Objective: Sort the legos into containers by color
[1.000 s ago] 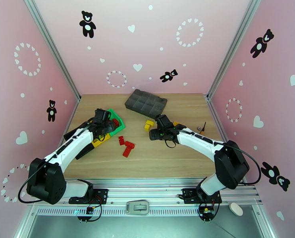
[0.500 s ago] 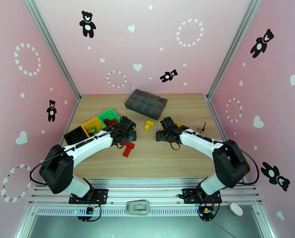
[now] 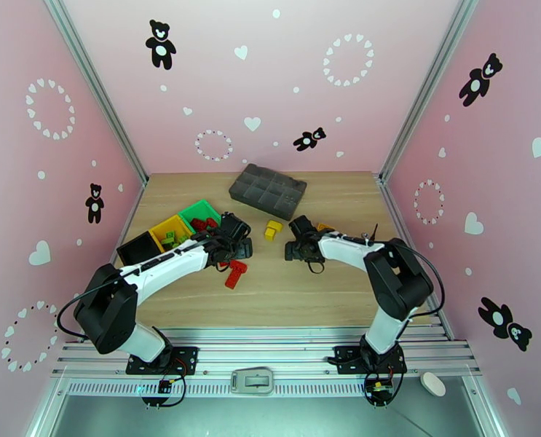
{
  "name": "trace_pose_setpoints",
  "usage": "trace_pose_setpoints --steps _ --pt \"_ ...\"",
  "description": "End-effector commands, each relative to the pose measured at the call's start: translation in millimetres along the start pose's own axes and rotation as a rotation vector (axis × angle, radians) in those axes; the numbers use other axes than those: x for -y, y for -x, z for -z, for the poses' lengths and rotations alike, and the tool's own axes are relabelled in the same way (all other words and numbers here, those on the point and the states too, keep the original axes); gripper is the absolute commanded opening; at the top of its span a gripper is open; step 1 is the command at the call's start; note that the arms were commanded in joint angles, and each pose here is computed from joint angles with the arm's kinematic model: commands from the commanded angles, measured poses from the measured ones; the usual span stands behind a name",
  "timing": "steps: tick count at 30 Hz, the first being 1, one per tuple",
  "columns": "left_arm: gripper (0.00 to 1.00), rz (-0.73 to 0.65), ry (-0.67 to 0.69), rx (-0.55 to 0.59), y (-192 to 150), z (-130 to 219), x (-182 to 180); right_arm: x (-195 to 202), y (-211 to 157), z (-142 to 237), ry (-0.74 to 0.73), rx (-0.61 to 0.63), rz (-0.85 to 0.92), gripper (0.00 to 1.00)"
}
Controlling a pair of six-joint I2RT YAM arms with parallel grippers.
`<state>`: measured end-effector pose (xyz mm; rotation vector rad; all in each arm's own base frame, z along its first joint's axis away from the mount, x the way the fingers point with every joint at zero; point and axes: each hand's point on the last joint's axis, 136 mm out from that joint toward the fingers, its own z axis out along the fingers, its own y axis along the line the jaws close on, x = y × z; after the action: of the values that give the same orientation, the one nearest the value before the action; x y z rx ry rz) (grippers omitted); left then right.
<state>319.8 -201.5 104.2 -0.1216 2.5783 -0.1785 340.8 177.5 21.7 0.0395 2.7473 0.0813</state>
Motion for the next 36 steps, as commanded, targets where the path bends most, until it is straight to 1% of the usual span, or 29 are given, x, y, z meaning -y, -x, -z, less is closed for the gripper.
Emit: trace_pose_setpoints --steps 1,6,12,17,20,22,27,32,36 --pt "0.84 0.023 0.008 0.047 10.5 10.2 -5.5 -5.1 14.0 -4.5 -0.01 0.014 -0.013 0.88" --pt "0.85 0.044 0.011 0.054 12.0 13.6 -16.6 -16.8 25.1 -11.3 0.007 0.009 -0.007 0.85" --pt "0.85 0.07 0.011 0.058 12.7 16.3 -29.1 -18.3 37.4 -15.7 -0.029 0.013 0.004 0.84" --pt "0.85 0.088 0.014 0.059 12.5 17.9 -38.8 -17.9 38.3 -19.0 -0.046 0.009 0.004 0.78" --pt "0.86 0.098 0.012 0.064 14.3 20.2 -43.5 -18.6 37.9 -17.3 -0.053 0.015 0.009 0.73" --pt "0.86 0.104 0.01 0.067 15.8 21.9 -45.5 -20.3 38.7 -14.4 -0.052 0.023 0.013 0.69" --pt "0.87 0.12 0.002 0.078 20.6 27.8 -50.2 -28.7 43.1 0.5 -0.039 0.06 0.032 0.63" --pt "0.88 0.161 -0.015 0.084 26.4 31.6 -60.4 -49.0 44.6 18.7 0.01 0.097 0.079 0.6" --pt "0.88 0.228 -0.038 0.101 38.1 37.3 -78.3 -89.3 40.5 32.3 0.142 0.104 0.15 0.58"
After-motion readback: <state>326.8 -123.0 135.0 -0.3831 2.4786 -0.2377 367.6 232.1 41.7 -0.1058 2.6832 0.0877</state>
